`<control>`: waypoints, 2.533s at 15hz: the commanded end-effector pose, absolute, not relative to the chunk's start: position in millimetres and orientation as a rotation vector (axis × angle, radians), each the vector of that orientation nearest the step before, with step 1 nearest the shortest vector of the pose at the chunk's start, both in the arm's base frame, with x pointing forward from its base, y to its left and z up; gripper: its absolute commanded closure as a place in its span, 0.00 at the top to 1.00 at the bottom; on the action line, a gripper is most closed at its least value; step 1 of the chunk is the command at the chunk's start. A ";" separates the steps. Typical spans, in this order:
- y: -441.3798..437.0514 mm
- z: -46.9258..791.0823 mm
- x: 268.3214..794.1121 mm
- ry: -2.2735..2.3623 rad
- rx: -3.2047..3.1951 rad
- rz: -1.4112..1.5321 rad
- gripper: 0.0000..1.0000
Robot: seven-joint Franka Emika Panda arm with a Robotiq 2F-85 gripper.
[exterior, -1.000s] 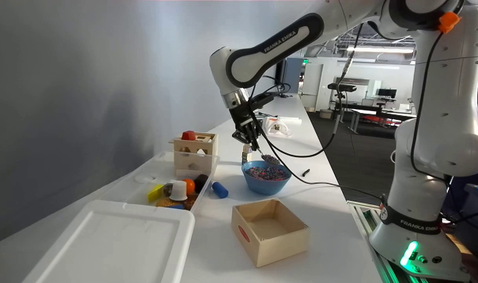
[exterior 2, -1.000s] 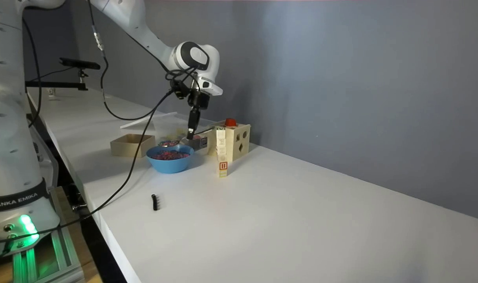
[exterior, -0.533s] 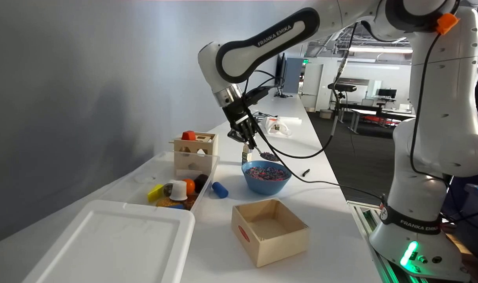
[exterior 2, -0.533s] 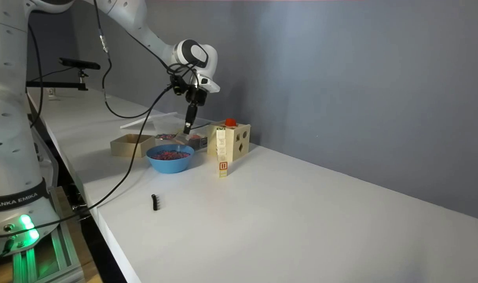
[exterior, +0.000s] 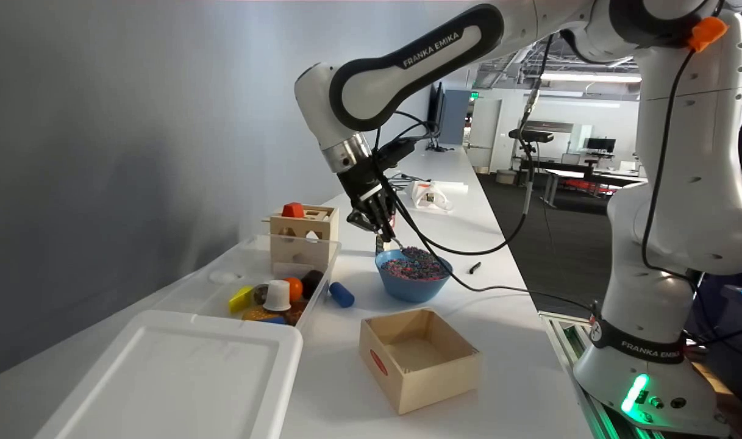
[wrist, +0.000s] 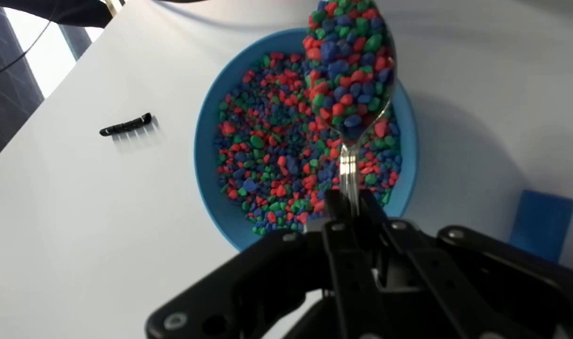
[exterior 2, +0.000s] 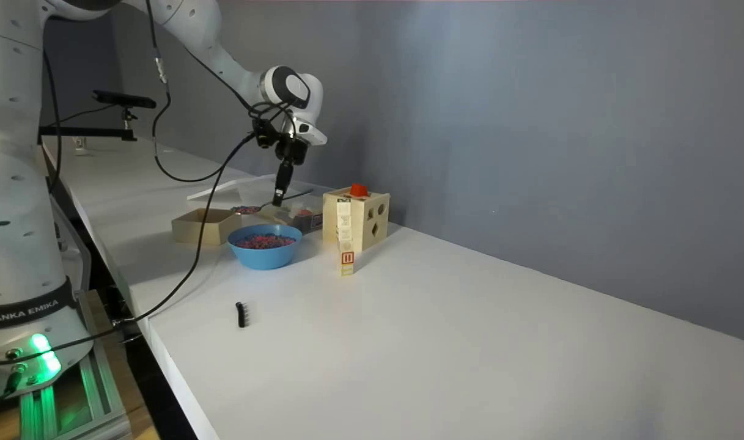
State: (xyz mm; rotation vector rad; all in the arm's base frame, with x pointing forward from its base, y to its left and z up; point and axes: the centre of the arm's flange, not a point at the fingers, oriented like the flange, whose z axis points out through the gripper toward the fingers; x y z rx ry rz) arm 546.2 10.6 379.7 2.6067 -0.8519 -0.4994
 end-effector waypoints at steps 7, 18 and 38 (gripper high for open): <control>38.1 369.1 528.8 -0.834 2.599 -0.533 0.11; 62.2 356.2 524.1 -0.923 2.622 -0.521 0.03; 205.4 352.9 524.9 -0.870 2.861 -0.114 0.03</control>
